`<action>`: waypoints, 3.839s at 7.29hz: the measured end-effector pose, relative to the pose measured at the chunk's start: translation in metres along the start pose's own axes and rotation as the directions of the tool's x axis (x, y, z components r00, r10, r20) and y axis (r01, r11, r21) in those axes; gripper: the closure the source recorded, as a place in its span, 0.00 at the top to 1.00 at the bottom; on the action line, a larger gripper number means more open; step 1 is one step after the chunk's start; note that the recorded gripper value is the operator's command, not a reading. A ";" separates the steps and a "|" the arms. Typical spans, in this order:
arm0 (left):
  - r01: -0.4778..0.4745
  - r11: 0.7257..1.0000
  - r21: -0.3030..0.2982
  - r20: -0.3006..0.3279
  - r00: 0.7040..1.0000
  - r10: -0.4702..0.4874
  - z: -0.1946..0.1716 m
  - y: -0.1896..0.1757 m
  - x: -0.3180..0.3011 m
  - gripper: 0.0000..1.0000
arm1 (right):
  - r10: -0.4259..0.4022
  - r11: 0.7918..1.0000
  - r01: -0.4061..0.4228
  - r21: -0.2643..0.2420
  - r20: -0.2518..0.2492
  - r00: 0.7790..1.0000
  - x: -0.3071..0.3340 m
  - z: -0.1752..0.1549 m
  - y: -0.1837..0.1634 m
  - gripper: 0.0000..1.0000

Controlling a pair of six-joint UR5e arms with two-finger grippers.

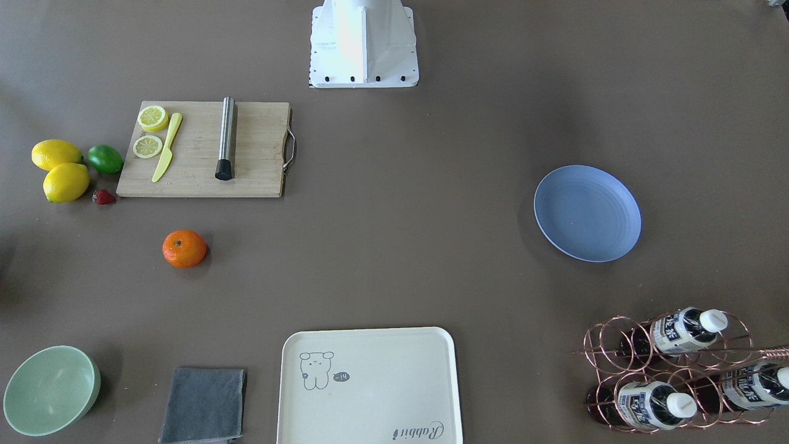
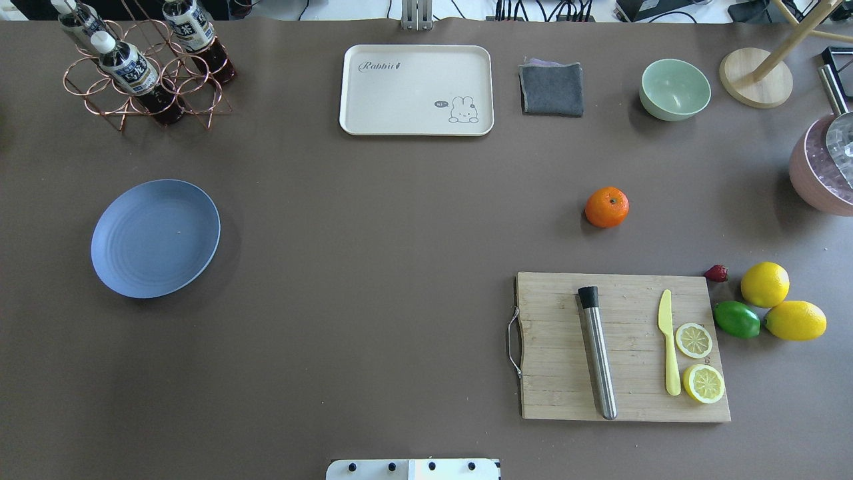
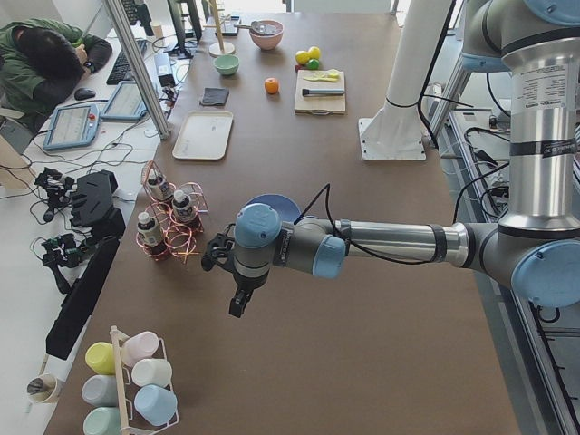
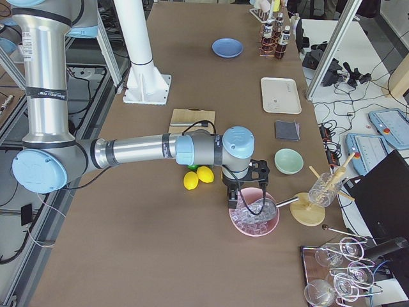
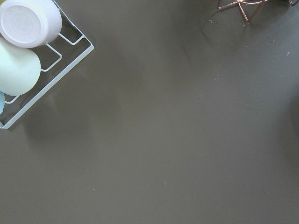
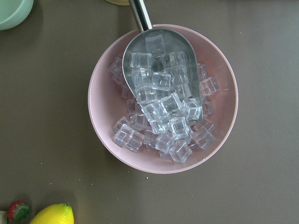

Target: Pick orange to plate

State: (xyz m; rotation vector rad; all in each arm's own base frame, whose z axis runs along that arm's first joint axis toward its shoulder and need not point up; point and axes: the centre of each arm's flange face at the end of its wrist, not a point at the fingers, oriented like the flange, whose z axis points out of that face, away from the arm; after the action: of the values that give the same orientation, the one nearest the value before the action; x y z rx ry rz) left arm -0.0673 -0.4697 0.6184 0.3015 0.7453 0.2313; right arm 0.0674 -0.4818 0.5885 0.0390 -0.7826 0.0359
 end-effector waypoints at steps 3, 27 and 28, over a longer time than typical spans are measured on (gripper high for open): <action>-0.016 1.000 0.013 -0.003 1.000 0.016 -0.004 -0.005 0.004 0.98 | -0.002 1.000 0.002 0.001 0.000 1.000 0.000 0.000 0.000 1.00; 0.126 0.990 0.070 -0.287 0.952 -0.101 0.192 -0.033 0.224 0.98 | 0.101 0.992 -0.108 0.059 0.114 0.988 -0.155 0.067 -0.022 1.00; 0.116 0.991 0.065 -0.286 0.954 -0.092 0.197 -0.032 0.231 0.98 | 0.100 0.993 -0.107 0.057 0.114 0.988 -0.156 0.068 -0.021 1.00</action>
State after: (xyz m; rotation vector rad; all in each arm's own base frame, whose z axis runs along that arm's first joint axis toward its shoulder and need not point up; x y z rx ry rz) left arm 0.2375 -0.4645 0.5992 0.3088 1.0528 0.1452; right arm -0.0900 -0.5092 0.5257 0.0602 -0.8944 0.1578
